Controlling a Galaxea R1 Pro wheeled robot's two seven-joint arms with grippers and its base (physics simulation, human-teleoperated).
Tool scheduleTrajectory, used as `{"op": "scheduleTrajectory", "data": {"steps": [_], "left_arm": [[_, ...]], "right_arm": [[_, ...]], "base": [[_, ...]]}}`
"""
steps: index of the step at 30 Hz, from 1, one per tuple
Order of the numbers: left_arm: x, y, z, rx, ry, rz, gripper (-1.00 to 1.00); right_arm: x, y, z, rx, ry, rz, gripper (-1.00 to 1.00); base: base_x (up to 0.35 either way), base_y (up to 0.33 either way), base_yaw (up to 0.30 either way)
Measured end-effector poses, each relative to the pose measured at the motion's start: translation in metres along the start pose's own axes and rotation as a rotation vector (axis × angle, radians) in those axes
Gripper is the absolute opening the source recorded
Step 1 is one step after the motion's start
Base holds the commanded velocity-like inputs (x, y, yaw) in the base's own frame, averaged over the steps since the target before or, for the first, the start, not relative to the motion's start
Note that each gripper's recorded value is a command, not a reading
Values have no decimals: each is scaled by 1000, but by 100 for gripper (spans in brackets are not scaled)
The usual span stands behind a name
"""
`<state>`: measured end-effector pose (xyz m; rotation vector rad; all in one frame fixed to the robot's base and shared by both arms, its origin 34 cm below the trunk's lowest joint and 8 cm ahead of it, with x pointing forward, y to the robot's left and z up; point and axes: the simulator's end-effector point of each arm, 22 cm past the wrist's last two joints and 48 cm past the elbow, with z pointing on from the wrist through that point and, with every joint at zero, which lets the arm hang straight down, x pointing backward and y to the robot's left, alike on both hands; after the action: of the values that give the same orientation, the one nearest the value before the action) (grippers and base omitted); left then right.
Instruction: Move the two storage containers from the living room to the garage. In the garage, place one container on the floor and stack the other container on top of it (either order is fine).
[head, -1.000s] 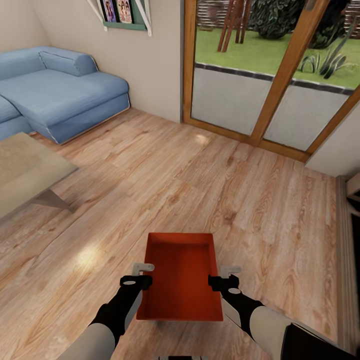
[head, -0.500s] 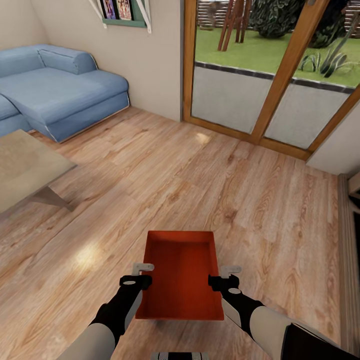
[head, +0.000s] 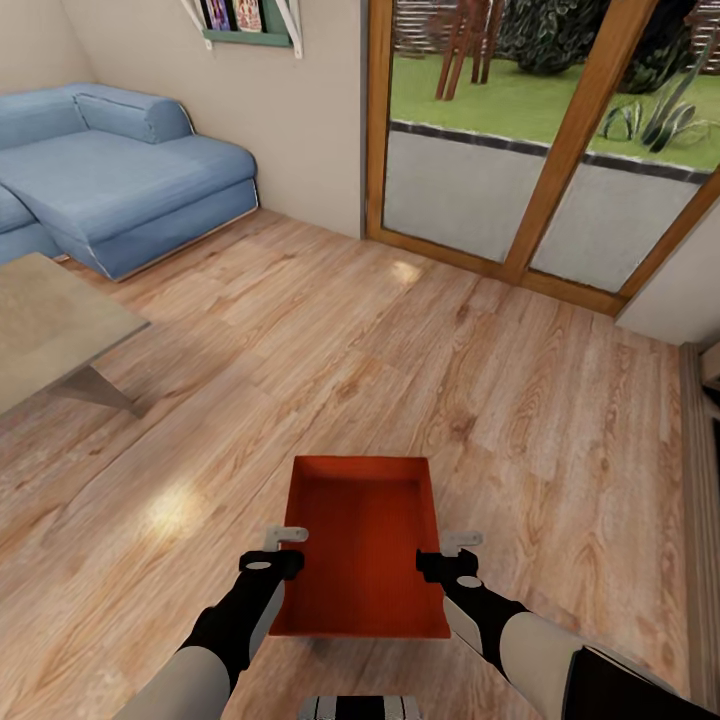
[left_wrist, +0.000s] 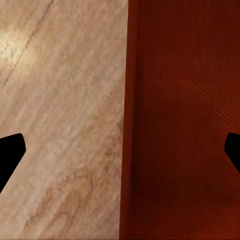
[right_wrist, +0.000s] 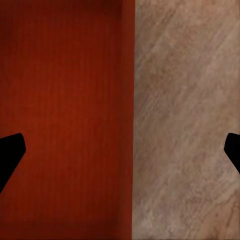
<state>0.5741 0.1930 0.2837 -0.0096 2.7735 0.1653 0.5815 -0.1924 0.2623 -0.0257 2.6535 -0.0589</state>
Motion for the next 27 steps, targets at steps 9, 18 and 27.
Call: {"op": "scheduleTrajectory", "data": {"steps": [9, 18, 27], "left_arm": [[10, -1, 16, -5, -1, 0, 100], [9, 1, 16, -11, -3, -1, 100], [20, -3, 33, -6, -4, -1, 100]], "right_arm": [[12, 1, 15, -1, 0, 0, 100], [12, 1, 15, -1, -1, 0, 100], [25, 2, 30, -1, -1, 0, 100]], "base": [[0, 0, 0], [0, 0, 0], [0, 0, 0]]}}
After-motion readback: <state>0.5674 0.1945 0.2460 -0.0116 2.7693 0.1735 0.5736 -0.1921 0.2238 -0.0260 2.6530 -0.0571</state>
